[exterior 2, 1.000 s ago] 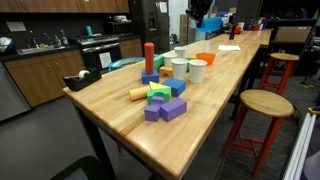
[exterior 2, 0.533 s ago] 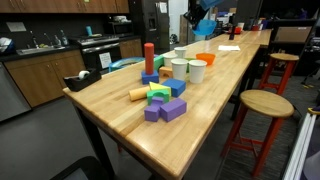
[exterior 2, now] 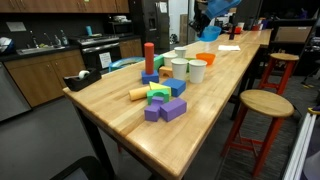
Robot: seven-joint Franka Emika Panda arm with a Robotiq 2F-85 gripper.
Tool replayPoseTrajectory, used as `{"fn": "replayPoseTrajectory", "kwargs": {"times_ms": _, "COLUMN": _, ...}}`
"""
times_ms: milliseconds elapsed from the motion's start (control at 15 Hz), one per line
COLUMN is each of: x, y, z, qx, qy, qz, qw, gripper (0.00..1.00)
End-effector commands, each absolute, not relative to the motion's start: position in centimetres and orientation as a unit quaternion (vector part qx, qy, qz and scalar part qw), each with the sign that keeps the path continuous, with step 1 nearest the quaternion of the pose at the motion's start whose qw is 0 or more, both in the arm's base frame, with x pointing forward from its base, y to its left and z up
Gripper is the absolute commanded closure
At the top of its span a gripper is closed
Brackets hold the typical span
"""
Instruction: Put the bowls together
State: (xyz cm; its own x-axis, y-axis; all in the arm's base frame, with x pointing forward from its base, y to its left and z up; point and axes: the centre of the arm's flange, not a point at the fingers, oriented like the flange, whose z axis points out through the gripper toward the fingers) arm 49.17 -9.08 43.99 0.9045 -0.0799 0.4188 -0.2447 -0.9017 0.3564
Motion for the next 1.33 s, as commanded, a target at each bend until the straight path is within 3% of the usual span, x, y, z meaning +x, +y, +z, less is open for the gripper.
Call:
{"fn": "replayPoseTrajectory", "kwargs": {"times_ms": 0, "x": 49.4, "y": -9.6, "z": 44.8, "qx": 0.958, "qy": -0.061, "qz": 0.189, "qw": 0.209, "gripper": 0.99}}
{"fn": "replayPoseTrajectory", "kwargs": {"times_ms": 1267, "x": 54.1, "y": -11.6, "z": 47.3, "qx": 0.974, "qy": 0.017, "qz": 0.096, "qw": 0.202, "gripper": 0.99}}
